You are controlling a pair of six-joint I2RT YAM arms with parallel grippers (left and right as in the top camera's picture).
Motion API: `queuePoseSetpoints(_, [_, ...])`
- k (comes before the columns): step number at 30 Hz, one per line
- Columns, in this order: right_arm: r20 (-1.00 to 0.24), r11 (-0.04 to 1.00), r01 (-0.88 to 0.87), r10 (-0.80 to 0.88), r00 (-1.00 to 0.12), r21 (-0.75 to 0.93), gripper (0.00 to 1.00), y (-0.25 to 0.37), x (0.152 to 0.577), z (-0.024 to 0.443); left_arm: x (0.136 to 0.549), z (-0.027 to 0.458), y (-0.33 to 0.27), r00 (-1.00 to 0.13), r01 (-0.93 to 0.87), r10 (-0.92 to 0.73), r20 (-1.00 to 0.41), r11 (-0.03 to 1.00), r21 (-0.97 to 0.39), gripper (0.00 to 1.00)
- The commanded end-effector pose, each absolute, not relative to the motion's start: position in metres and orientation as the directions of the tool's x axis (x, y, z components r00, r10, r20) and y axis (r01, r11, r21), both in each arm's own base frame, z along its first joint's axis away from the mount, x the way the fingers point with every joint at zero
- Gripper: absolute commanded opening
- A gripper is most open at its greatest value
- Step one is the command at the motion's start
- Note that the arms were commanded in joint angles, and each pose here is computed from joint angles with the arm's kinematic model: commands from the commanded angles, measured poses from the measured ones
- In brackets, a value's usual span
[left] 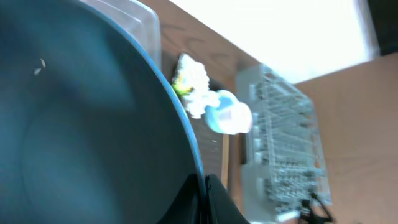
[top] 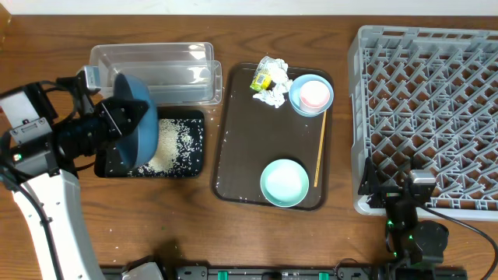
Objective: Sort waste into correct bins and load items into the dishwasher rack
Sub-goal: 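Hold the plate tilted and shake off remaining rice with left gripper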
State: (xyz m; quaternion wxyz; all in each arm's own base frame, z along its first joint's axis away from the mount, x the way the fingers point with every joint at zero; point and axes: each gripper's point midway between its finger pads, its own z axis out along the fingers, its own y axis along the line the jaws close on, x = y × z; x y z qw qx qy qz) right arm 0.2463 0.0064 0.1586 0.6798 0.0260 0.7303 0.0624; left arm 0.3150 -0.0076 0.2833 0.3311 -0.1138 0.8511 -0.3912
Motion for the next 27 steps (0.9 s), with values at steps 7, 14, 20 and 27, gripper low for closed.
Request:
queuePoseSetpoints(7, [-0.991,0.993,-0.042,0.110,-0.072,0.114,0.99,0.004,0.246,0.158,0.302,0.338,-0.048,-0.811,0.354,-0.391,-0.435,0.263,-0.897,0.06])
queuePoseSetpoints(14, [-0.991,0.993,-0.042,0.110,-0.072,0.114,0.99,0.004,0.246,0.158,0.313,0.328,-0.036,-0.829,0.305,-0.421,-0.368,0.211,-0.929,0.06])
queuePoseSetpoints(20, [-0.991,0.993,-0.042,0.110,-0.072,0.114,0.99,0.004,0.246,0.158,0.318,0.319,-0.029,-0.838,0.261,-0.441,-0.322,0.195,-0.945,0.06])
queuePoseSetpoints(27, [-0.991,0.993,-0.042,0.111,-0.072,0.114,0.99,0.004,0.246,0.158,0.319,0.312,-0.020,-0.836,0.223,-0.470,-0.285,0.184,-0.957,0.06])
